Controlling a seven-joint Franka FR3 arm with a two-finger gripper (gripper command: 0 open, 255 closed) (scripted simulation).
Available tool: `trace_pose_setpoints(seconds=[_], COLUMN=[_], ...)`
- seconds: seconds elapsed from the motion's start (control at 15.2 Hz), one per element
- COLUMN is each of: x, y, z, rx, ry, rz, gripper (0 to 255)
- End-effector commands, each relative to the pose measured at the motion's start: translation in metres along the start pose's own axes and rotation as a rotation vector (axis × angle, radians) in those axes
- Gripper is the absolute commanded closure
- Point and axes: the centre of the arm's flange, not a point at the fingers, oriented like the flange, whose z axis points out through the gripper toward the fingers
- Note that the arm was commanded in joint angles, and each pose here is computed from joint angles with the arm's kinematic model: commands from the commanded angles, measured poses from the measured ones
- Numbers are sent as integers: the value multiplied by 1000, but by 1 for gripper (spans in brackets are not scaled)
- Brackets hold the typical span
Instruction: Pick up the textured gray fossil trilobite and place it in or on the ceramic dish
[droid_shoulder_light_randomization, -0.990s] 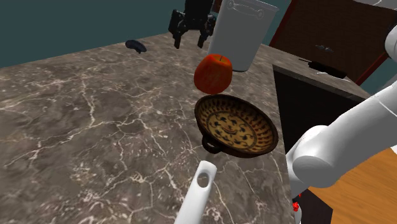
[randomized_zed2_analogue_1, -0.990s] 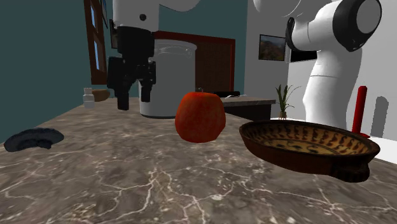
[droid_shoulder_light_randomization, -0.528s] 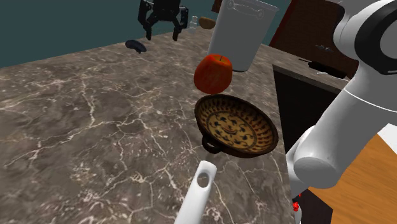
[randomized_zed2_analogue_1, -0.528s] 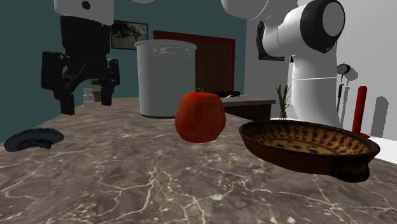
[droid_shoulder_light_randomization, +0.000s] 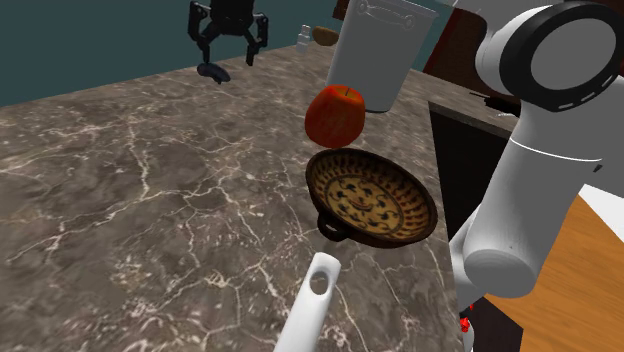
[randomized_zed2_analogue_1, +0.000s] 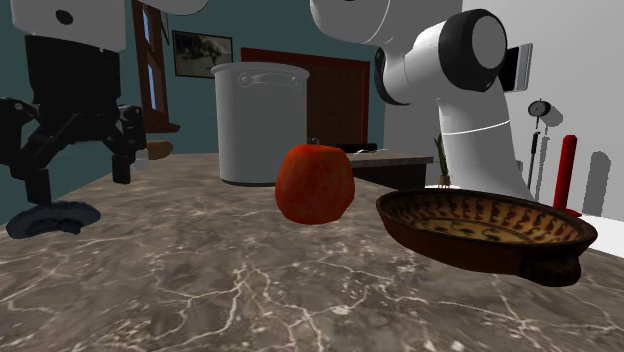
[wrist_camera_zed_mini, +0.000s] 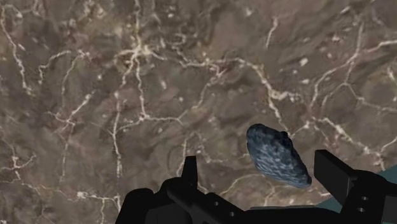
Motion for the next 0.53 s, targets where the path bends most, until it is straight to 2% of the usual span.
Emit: trace_pose_setpoints(seconds=[0.0, 0.13, 0.46], x=[1, 1, 1], y=[0, 0, 0], z=[10, 24, 24], rx=[0, 0, 0], ry=[0, 0, 0], rz=[0, 0, 0], gripper=[0, 0, 0])
